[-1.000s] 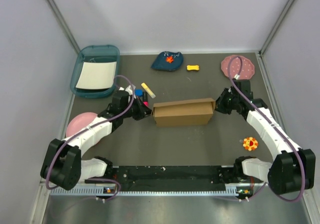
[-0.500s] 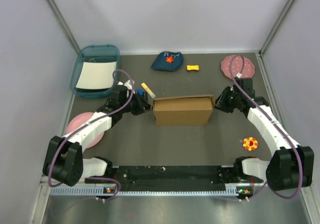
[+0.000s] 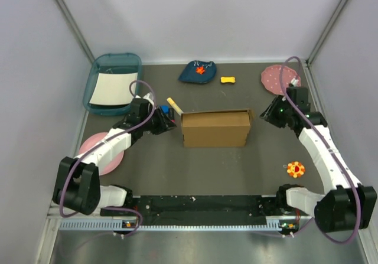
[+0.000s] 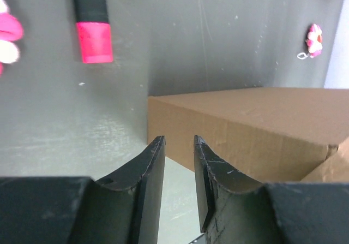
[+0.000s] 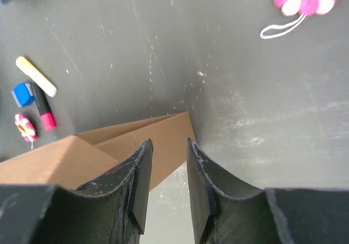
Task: Fold the paper box
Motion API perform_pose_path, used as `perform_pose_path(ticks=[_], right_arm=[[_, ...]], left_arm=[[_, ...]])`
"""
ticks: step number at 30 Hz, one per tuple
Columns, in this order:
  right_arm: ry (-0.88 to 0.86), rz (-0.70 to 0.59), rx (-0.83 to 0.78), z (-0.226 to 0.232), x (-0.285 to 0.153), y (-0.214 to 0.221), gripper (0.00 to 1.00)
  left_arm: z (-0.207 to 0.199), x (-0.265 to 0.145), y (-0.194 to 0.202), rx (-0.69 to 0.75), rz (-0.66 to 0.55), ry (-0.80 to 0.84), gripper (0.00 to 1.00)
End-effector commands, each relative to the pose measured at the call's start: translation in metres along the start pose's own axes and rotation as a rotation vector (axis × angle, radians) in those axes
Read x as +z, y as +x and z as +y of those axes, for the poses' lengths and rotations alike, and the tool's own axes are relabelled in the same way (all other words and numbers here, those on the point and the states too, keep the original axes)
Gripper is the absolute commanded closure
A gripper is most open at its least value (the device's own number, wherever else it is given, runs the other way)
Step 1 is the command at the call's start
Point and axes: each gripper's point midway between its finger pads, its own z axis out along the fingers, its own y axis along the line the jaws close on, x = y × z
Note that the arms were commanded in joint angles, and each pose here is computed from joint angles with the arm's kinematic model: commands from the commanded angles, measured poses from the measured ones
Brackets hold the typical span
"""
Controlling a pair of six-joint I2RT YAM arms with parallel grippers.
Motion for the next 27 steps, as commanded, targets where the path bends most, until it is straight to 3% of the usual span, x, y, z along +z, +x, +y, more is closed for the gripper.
perform_pose_path(ticks=[1,5,9,19,27], right_arm=[[-0.01,-0.218,-0.063,0.011,-0.056,-0.048,0.67],[-0.139,-0.258,-0.172,0.033,-0.092,-0.041,0.67],[-0.199,-0.199,-0.363,0.051,-0.089,-0.01,0.55],[-0.179,-0.19,-0.406,0.043,-0.068,0.002,0.5],[-0.192,-0.188,-0.42,0.052,-0.058,0.0,0.51]], left_arm=[[-0.004,-0.022,-0.037,0.072,-0.137,-0.058,0.66],[0.002,-0.033,-0.046,0.091,-0.188,-0.102,0.65],[0.007,-0.043,-0.048,0.09,-0.242,-0.122,0.65],[0.014,-0.084,-0.048,0.133,-0.446,-0.096,0.65],[0.002,-0.103,-0.048,0.168,-0.487,-0.049,0.65]])
